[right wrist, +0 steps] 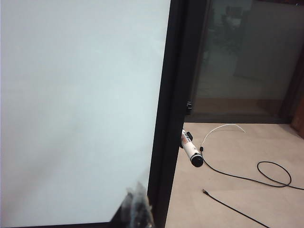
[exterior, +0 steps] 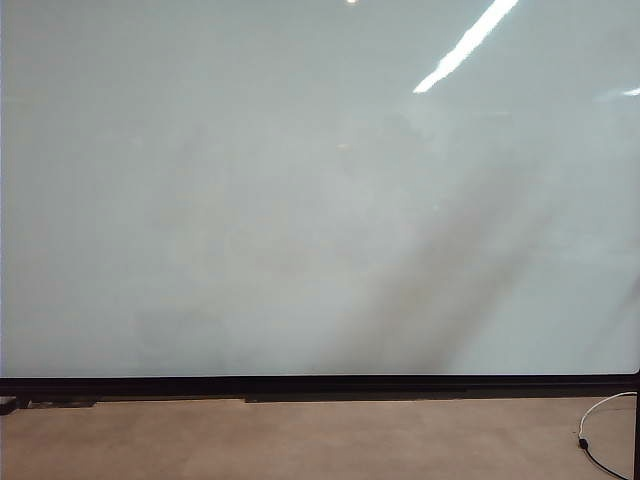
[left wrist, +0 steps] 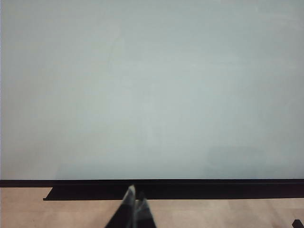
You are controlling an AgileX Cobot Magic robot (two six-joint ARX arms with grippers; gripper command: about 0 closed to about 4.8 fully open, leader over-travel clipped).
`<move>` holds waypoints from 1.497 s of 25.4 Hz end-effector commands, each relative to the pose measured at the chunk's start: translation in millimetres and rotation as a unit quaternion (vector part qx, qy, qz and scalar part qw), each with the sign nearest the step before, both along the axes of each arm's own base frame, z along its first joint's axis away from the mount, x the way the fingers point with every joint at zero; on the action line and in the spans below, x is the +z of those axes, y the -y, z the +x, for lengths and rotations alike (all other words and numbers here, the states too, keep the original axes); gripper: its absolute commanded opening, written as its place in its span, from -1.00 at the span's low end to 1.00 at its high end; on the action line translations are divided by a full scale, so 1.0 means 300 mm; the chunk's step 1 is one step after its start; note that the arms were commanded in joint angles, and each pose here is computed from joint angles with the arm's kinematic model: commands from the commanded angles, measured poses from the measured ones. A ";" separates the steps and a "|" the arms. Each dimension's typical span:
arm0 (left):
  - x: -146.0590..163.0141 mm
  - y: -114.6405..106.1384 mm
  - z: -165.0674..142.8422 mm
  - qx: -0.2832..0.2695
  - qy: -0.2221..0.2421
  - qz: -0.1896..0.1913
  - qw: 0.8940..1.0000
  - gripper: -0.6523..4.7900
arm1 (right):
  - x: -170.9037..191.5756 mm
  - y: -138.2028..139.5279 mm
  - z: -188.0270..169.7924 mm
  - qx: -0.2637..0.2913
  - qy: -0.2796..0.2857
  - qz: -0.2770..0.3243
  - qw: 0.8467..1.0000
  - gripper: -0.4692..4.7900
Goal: Pick up the pen on the shelf to the right of the whiteboard and draw a check mark.
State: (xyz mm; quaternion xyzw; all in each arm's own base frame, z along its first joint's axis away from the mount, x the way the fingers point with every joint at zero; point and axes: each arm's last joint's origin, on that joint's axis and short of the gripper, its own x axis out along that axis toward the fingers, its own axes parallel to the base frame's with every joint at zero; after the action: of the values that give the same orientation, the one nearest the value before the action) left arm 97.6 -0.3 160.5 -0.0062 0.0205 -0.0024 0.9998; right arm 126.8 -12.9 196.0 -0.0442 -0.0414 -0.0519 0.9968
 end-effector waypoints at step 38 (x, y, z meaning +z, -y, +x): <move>0.008 0.000 0.000 0.000 0.008 0.002 1.000 -0.78 | -0.048 0.128 0.116 -0.018 0.009 -0.020 1.000 -0.32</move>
State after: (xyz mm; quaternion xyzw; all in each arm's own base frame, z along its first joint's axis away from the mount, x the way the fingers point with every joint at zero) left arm 97.6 -0.3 160.5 -0.0062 0.0205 -0.0024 0.9998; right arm 160.0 -51.1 176.6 -0.0580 -0.0254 -0.0793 0.9948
